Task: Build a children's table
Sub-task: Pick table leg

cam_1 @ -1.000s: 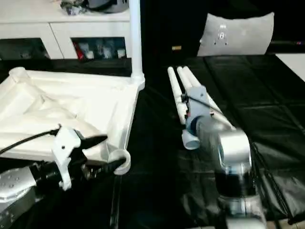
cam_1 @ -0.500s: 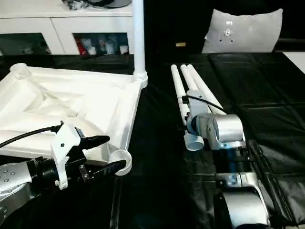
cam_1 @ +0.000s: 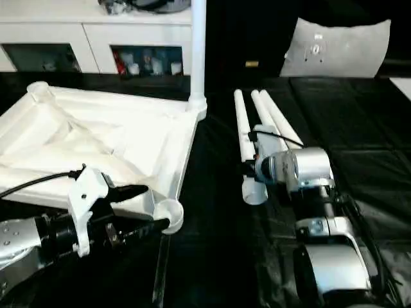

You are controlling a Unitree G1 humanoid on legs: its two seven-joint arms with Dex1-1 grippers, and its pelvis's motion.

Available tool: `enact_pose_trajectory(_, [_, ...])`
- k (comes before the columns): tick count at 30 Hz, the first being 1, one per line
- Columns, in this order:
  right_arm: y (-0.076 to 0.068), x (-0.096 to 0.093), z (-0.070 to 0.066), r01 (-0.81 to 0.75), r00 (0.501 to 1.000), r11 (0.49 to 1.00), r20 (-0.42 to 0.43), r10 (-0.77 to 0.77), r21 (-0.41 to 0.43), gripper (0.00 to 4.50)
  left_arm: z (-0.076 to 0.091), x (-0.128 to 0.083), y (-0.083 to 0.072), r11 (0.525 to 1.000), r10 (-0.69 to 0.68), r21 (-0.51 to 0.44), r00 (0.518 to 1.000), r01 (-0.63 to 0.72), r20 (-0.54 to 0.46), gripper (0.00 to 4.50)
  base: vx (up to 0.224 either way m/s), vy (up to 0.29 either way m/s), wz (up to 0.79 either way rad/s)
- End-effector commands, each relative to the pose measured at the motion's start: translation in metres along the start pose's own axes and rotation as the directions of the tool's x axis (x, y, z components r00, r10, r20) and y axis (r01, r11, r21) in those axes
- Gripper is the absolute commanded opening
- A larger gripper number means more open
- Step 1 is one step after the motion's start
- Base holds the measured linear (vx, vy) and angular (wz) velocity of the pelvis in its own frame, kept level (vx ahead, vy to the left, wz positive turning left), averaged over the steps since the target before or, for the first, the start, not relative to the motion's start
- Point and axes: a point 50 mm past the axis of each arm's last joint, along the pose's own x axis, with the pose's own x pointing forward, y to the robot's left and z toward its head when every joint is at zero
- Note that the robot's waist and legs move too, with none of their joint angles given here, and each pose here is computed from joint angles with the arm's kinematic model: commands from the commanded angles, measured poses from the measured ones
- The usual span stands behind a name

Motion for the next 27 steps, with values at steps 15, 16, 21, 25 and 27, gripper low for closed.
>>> enact_pose_trajectory(15, [-0.025, -0.005, 0.0, 0.0, 0.997, 0.981, 0.081, -0.016, 0.195, 1.93, 0.009, 0.0, 0.001, 0.999, -0.001, 0.044, 0.999, -0.001, 0.034, 4.5, 0.0, 0.0, 0.0])
enact_pose_trajectory(16, [-0.025, -0.005, 0.0, 0.0, 0.997, 0.981, 0.081, -0.016, 0.195, 1.93, 0.009, 0.0, 0.001, 0.999, -0.001, 0.044, 0.999, -0.001, 0.034, 4.5, 0.0, 0.0, 0.0])
enact_pose_trajectory(21, [-0.026, -0.027, 0.019, -0.115, 0.887, 0.967, 0.461, -0.002, 0.226, 1.92, 0.015, 0.004, 0.015, 0.991, 0.112, 0.058, 0.99, -0.117, 0.086, 4.5, 0.0, 0.0, 0.0])
enact_pose_trajectory(25, [-0.014, -0.06, 0.031, -0.396, 0.685, 0.904, 0.707, 0.174, 0.161, 1.9, 0.029, 0.011, 0.037, 0.972, 0.233, 0.002, 0.957, -0.237, 0.172, 4.5, 0.0, 0.0, 0.0])
enact_pose_trajectory(27, [-0.005, -0.075, 0.031, -0.504, 0.562, 0.863, 0.775, 0.291, 0.042, 1.9, 0.038, 0.014, 0.044, 0.969, 0.246, -0.062, 0.942, -0.238, 0.229, 4.5, 0.0, 0.0, 0.0])
